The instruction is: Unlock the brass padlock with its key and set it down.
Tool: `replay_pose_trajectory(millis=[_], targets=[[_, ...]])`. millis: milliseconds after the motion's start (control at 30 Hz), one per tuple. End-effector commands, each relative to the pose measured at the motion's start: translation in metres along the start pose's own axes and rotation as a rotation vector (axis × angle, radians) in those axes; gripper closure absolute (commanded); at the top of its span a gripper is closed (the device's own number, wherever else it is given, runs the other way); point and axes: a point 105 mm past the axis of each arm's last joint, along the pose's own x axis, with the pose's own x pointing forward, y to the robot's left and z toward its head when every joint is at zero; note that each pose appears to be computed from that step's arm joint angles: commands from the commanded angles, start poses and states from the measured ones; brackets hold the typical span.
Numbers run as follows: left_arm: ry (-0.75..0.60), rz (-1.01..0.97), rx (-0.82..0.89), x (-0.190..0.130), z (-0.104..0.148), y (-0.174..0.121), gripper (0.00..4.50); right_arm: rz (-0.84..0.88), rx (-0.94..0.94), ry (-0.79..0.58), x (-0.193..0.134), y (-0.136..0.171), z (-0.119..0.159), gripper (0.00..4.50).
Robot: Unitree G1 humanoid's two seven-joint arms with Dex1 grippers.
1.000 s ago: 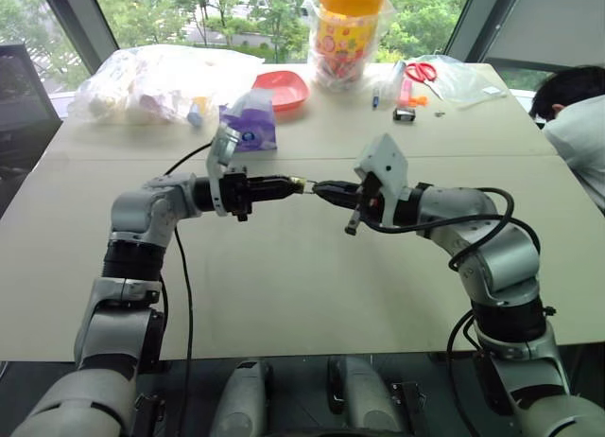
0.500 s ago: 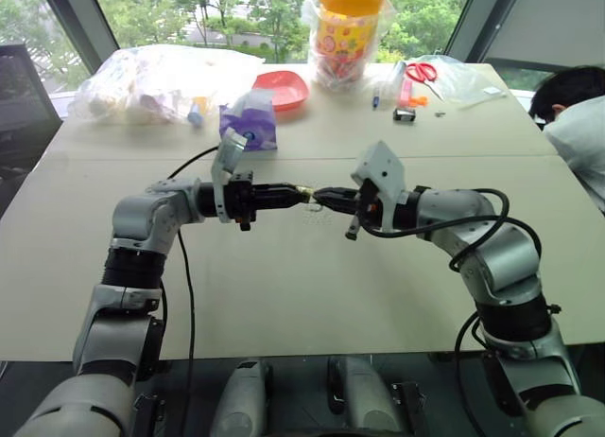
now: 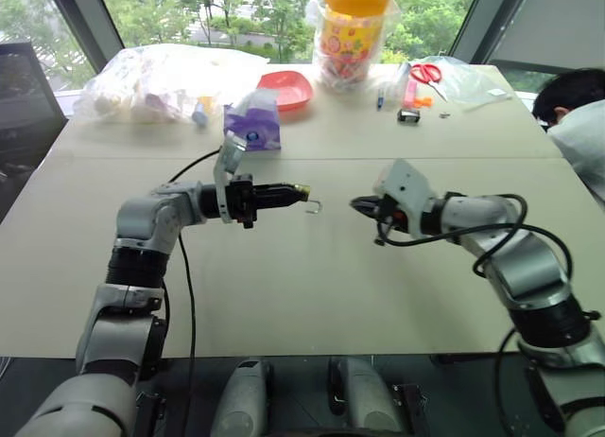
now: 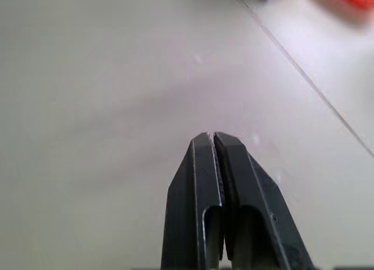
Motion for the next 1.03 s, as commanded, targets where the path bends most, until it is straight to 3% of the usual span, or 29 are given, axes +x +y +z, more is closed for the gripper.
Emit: replay_pose_trajectory(millis=[33, 333, 400, 633, 767, 867, 1033], targets=[[0.034, 0.056, -0.099, 0.023, -0.017, 0.014, 4.5, 0.081, -0.041, -0.091, -0.014, 0.016, 0.029, 4.45], [0.076, 0.222, -0.276, 0.052, -0.04, 0.05, 4.5, 0.112, -0.049, -0.081, -0.014, 0.036, 0.034, 4.45], [0.075, 0.219, -0.287, 0.052, -0.039, 0.051, 3.49, 0.106, -0.051, -0.077, -0.013, 0.037, 0.034, 4.5], [0.145, 0.243, -0.253, 0.04, -0.042, 0.055, 0.86, 0.088, -0.045, -0.068, -0.013, 0.04, 0.032, 4.5], [0.147, 0.303, -0.1, 0.007, -0.021, 0.057, 0.86, 0.075, -0.038, -0.056, -0.016, 0.039, 0.028, 4.5], [0.176, 0.309, 0.078, -0.025, -0.012, 0.04, 0.86, 0.063, -0.027, -0.038, -0.017, 0.037, 0.02, 4.5], [0.111, 0.398, 0.177, -0.055, -0.002, 0.02, 0.86, 0.003, 0.003, -0.045, -0.01, 0.027, 0.011, 4.5]])
